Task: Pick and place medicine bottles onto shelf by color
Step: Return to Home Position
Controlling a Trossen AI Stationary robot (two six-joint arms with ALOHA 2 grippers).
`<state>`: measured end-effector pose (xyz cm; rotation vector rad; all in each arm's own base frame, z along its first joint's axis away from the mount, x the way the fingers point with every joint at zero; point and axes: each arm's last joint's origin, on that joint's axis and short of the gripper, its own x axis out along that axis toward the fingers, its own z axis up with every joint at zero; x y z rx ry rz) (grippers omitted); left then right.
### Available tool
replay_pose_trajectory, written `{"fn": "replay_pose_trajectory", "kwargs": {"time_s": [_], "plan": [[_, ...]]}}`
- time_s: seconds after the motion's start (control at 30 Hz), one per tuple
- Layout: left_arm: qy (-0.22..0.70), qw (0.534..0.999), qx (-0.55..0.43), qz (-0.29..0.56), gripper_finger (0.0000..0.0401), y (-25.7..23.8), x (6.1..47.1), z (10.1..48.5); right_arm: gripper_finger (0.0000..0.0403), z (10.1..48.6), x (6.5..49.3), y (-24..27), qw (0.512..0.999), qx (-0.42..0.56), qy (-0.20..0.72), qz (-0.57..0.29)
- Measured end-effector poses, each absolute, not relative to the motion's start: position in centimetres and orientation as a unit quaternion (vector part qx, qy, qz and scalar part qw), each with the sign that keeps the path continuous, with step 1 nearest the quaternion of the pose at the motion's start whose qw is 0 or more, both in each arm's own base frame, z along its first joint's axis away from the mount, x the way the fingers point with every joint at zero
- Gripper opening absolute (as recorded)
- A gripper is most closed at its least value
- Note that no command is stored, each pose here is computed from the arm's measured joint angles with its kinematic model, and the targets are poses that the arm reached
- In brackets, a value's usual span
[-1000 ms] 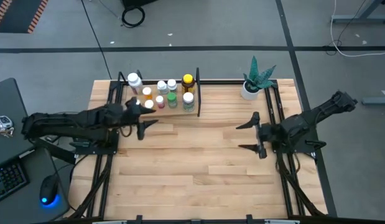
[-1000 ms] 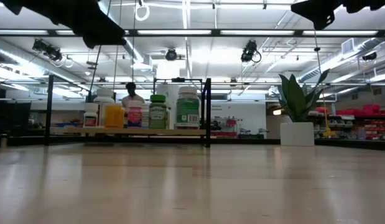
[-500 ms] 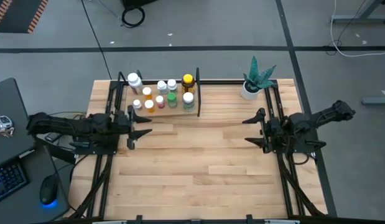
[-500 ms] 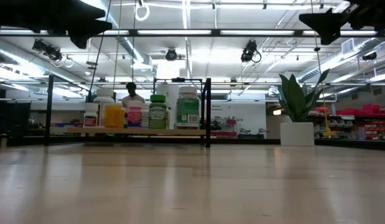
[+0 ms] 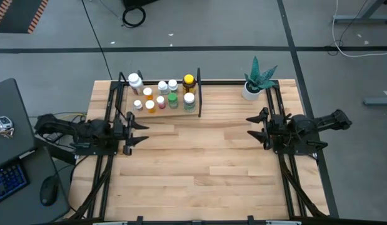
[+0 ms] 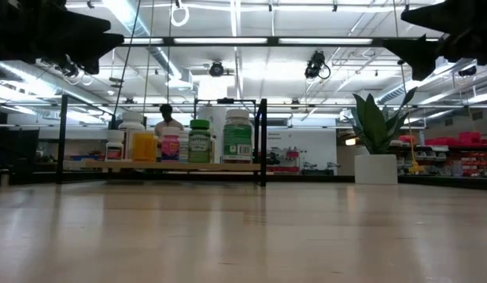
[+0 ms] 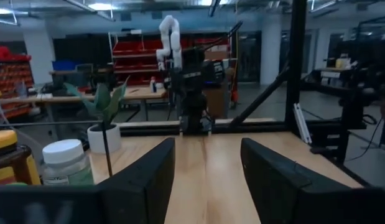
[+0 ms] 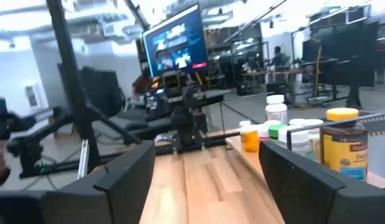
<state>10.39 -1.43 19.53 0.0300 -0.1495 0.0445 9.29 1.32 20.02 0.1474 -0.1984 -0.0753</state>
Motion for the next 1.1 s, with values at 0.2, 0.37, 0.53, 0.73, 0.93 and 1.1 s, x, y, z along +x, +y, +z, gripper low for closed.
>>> {"fn": "replay_pose_trajectory", "kwargs": {"time_s": [0.2,0.37,0.53,0.73,0.93,1.1], "plan": [[-0.103,0.995,0.013,0.009,0.0180,-1.6,9.7,18.7,0.0269,18.9,9.4,1.2,0.986,0.102,-0.122,-0.043],[-0.131,0.991,0.003,0.000,0.0171,-1.5,9.2,19.1,0.0266,18.9,9.5,1.3,0.988,0.100,-0.117,-0.036],[-0.127,0.990,-0.053,-0.007,0.0170,-1.5,9.2,19.1,0.0266,18.9,9.5,1.3,0.988,0.099,-0.117,-0.036],[-0.126,0.990,-0.063,-0.009,0.0177,-1.5,9.2,19.1,0.0266,18.9,9.5,1.3,0.988,0.099,-0.117,-0.036],[-0.126,0.990,-0.063,-0.008,0.0174,-1.5,9.3,19.0,0.0266,18.9,9.5,1.3,0.988,0.099,-0.117,-0.036],[-0.126,0.990,-0.063,-0.008,0.0175,-1.5,9.3,19.0,0.0266,18.9,9.5,1.3,0.988,0.099,-0.117,-0.036]]}}
